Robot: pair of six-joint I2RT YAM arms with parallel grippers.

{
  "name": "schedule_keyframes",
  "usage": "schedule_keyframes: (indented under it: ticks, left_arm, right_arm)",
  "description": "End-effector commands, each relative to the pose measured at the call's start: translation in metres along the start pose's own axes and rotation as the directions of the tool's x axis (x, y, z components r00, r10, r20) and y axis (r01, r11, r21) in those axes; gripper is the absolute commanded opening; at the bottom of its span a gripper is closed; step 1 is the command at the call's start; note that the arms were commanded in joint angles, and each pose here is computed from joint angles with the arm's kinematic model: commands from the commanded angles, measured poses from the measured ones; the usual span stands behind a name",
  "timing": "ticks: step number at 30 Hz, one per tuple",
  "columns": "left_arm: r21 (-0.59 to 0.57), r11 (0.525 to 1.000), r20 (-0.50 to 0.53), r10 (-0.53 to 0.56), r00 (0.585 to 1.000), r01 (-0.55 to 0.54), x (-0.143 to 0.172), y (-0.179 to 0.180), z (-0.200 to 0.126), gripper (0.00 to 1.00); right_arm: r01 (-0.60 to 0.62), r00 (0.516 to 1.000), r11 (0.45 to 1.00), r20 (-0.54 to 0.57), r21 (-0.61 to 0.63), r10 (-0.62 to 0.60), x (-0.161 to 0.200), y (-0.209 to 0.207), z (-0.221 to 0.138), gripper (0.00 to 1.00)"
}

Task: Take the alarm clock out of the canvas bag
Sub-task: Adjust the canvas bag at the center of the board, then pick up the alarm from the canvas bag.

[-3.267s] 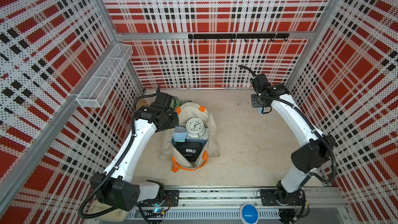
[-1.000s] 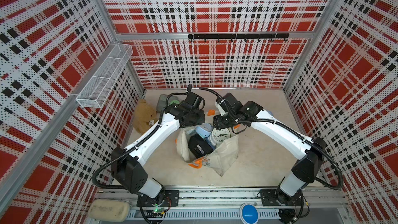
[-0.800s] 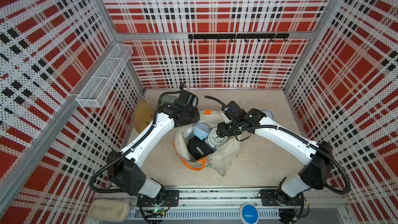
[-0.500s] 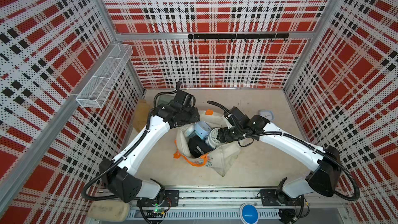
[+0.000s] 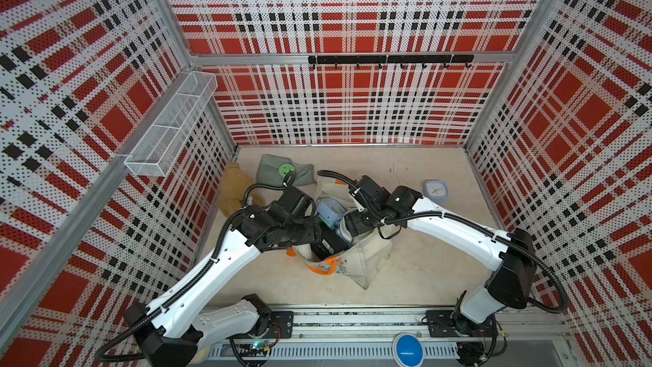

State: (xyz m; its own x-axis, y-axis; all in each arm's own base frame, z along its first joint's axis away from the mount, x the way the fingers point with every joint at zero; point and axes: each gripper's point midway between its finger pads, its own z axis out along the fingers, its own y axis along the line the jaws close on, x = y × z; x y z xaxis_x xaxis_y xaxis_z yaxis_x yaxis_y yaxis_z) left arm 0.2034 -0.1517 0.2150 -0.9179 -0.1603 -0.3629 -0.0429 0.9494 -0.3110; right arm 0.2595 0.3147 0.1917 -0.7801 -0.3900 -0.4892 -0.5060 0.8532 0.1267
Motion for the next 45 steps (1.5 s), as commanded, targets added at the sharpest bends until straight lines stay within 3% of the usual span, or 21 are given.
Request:
schedule_keyframes:
  ticks: [1,7,10,14,20,30,35,42,45]
  left_arm:
    - [-0.026,0.999,0.088,-0.036,0.995,0.038,-0.016,0.013,-0.024,0.78]
    - [0.013,0.997,0.239,-0.074,0.968,0.073,-0.045,0.024,-0.063,0.91]
    - [0.024,0.997,0.334,-0.078,0.939,0.074,-0.054,0.031,-0.089,0.99]
    - [0.023,0.997,0.426,-0.07,0.902,0.067,-0.06,0.039,-0.112,0.99]
    - [0.03,0.996,0.393,-0.093,0.915,0.088,-0.054,0.044,-0.102,0.99]
    - [0.063,0.993,0.383,-0.113,0.917,0.096,-0.054,0.04,-0.093,0.99]
    - [0.074,0.993,0.375,-0.113,0.92,0.092,-0.057,0.035,-0.09,0.99]
    - [0.101,0.99,0.377,-0.128,0.917,0.097,-0.064,0.028,-0.09,0.99]
    - [0.11,0.99,0.379,-0.128,0.917,0.093,-0.066,0.025,-0.091,0.99]
  right_arm:
    - [0.147,0.978,0.989,0.156,-0.023,-0.141,-0.038,0.014,-0.014,0.82]
    - [0.281,0.917,0.959,0.306,-0.042,-0.255,-0.067,0.034,-0.016,0.83]
    - [0.309,0.913,0.951,0.286,-0.015,-0.292,-0.073,0.043,-0.002,0.85]
    - [0.386,0.896,0.92,0.21,0.066,-0.391,-0.069,0.057,0.025,0.87]
    - [0.455,0.87,0.875,0.126,0.167,-0.477,-0.061,0.07,0.058,0.87]
    - [0.408,0.881,0.843,0.092,0.351,-0.465,-0.066,0.048,0.081,0.81]
    - [0.404,0.881,0.832,0.081,0.38,-0.465,-0.066,0.043,0.089,0.78]
    - [0.405,0.886,0.842,0.074,0.356,-0.458,-0.062,0.046,0.096,0.54]
    - [0.403,0.887,0.849,0.082,0.342,-0.454,-0.059,0.048,0.1,0.51]
